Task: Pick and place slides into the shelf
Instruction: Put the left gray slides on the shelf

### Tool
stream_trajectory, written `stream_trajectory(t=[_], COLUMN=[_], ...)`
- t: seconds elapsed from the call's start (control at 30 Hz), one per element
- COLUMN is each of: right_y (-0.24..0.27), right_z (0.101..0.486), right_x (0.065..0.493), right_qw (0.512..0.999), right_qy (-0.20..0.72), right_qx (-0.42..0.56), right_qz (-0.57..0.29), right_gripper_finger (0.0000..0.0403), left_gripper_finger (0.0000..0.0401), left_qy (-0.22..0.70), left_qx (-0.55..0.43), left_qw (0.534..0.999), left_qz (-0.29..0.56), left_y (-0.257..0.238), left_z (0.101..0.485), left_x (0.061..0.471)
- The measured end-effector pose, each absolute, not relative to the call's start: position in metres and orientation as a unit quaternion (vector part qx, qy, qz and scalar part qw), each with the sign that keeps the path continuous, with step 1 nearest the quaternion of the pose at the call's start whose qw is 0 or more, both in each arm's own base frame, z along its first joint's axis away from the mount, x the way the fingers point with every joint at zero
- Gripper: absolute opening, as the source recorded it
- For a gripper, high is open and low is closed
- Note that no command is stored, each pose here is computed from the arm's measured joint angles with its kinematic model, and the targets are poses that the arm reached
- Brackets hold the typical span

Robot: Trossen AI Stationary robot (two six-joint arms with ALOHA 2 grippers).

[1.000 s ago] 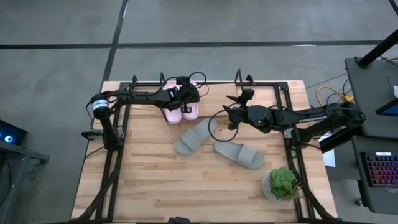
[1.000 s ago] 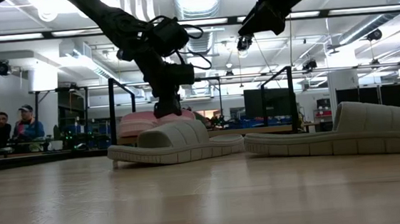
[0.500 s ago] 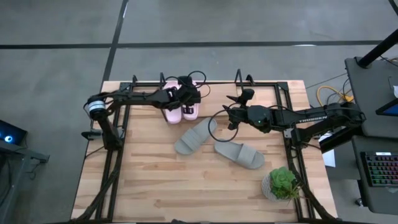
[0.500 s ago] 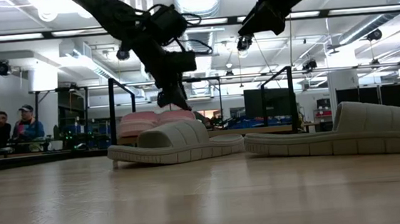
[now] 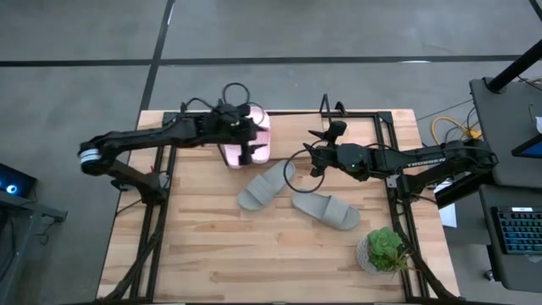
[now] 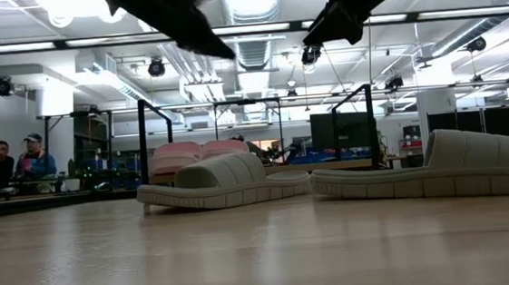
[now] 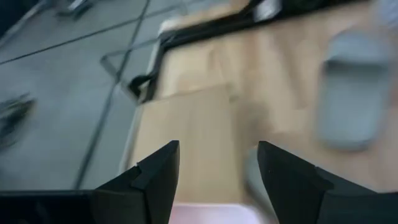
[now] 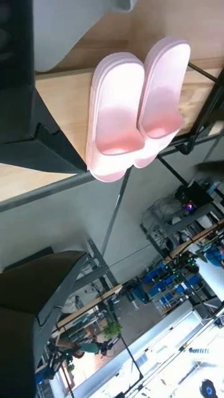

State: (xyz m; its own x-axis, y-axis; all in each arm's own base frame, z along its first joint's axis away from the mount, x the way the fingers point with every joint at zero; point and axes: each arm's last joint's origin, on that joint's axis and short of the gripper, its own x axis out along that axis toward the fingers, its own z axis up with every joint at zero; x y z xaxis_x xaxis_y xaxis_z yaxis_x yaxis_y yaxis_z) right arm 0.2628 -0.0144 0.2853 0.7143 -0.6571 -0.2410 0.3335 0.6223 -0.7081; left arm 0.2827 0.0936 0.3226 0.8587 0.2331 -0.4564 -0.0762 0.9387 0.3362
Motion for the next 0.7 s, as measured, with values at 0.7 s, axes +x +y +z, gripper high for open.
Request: stream_trajectory(t=[0.7], right_y=[-0.014], right_z=[0.283], right_x=[0.262], right_qw=[0.867], right_qy=[0.256], right_qx=[-0.319], right_qz=[-0.285], right_gripper_finger=[0.0205], left_gripper_finger=[0.0200], left_qy=[0.280], left_qx=[0.201], left_qw=[0.934], left_qz=[0.093], left_y=[0.008], left_z=[0.287], left_x=[0.232])
